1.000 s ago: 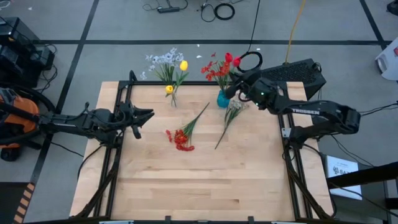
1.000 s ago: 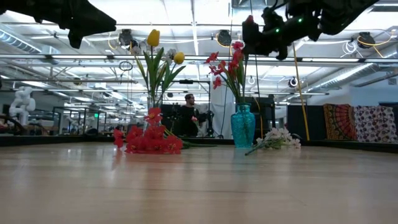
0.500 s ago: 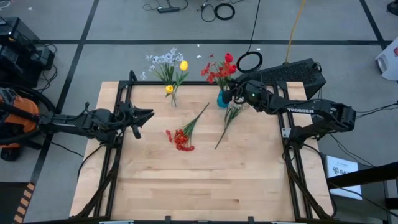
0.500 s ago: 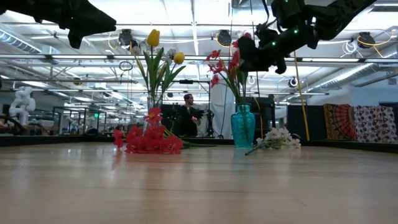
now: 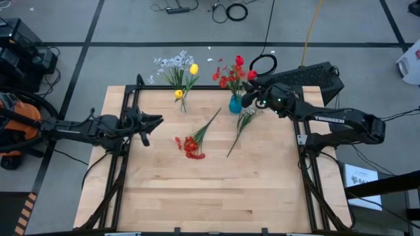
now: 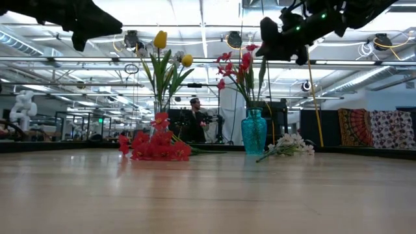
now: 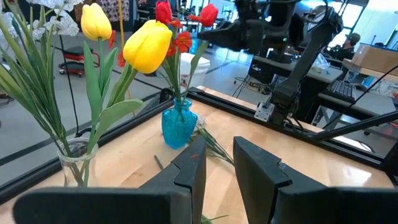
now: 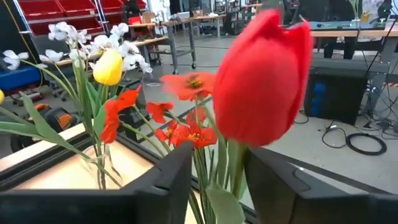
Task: Sort flowers into vase by color
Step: Put the red flower into the blue vase, then put the white flower into the transparent vase
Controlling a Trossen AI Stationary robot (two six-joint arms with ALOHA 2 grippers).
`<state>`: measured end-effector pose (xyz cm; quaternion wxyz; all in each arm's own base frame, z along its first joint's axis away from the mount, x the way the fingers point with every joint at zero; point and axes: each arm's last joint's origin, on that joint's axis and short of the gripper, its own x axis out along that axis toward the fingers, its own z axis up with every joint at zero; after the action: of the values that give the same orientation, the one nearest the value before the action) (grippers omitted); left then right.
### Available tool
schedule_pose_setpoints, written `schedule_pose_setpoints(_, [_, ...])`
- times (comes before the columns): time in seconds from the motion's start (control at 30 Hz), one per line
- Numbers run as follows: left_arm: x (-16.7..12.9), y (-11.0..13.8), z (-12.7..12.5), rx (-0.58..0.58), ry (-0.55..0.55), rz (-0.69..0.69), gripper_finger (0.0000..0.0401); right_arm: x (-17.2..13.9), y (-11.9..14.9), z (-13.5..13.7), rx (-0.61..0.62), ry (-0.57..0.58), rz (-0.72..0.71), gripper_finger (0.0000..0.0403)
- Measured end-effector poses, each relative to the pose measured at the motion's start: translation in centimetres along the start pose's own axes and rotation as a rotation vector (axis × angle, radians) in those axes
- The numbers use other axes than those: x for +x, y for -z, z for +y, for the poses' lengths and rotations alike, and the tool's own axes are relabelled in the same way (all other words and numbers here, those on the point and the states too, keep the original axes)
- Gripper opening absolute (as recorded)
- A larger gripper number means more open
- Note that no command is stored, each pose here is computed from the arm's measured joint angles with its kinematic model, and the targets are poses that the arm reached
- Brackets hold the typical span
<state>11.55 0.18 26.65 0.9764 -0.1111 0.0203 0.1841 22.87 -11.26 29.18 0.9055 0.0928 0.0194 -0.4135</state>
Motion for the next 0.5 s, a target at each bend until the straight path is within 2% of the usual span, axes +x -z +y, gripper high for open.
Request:
schedule_pose_setpoints(0.23, [0.9,0.5,-0.3,0.017,-0.026,0.04,0.0086,-2.0,-0.1,-0.3,0.077,-0.018,0.095,0.0164])
schedule_pose_setpoints(0.33, [1.5,0.5,-0.6,0.016,-0.031,0.035,0.0086,-2.8,0.2,-0.3,0.067,-0.02,0.152,0.0161])
schedule_pose_setpoints(0.5, [2.7,0.7,-1.1,0.013,-0.031,0.031,0.0086,-4.3,0.6,-0.7,0.131,-0.004,0.24,0.0143])
